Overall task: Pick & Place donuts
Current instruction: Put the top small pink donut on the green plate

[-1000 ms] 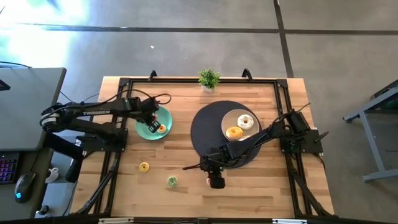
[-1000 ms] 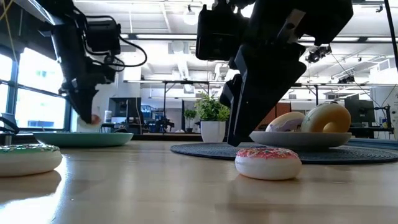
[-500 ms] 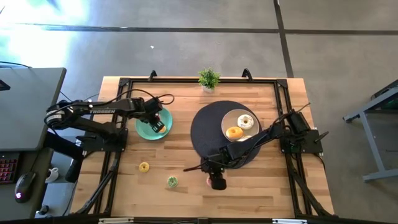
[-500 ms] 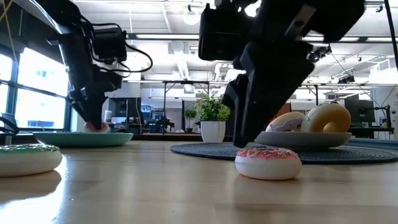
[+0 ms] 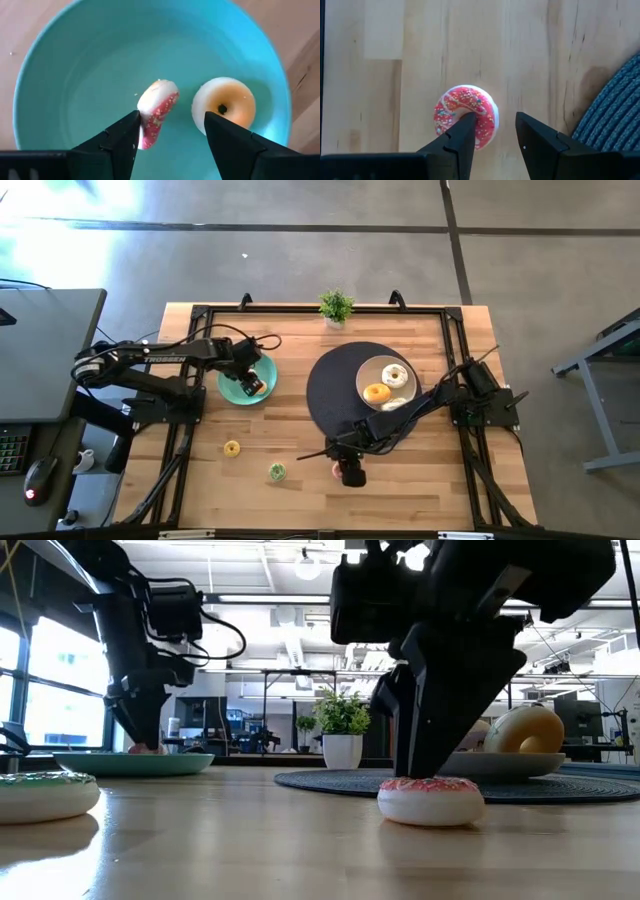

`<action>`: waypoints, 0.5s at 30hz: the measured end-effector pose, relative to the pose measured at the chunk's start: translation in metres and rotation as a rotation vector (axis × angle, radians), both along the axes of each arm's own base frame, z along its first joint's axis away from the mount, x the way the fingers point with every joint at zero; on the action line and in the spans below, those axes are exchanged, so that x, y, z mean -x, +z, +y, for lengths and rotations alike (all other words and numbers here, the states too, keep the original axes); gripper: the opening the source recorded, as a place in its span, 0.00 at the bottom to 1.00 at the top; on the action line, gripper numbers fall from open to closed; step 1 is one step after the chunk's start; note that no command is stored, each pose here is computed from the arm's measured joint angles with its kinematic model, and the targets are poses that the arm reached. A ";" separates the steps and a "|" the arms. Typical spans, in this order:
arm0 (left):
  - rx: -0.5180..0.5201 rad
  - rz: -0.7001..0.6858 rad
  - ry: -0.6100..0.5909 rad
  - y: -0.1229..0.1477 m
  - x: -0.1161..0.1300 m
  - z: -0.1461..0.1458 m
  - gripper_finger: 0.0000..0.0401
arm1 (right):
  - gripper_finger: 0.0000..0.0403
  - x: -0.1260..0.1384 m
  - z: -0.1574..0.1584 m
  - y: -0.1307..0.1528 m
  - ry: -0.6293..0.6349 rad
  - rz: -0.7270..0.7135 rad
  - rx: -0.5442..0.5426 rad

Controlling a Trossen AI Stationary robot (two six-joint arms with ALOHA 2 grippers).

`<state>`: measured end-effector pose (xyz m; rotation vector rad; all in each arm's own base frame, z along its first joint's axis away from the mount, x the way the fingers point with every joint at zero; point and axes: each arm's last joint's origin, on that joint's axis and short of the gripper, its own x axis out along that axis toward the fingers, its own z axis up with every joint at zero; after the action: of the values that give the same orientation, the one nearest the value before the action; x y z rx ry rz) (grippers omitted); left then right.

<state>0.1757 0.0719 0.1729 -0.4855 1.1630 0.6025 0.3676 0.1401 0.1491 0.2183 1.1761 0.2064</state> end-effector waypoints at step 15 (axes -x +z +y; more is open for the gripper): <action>-0.093 0.014 -0.036 0.002 -0.002 0.002 0.54 | 0.29 -0.003 0.006 -0.018 -0.049 0.043 -0.005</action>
<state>0.1777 0.0741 0.1744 -0.3806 1.1495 0.6266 0.3702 0.1459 0.1306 0.2568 1.2118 0.1629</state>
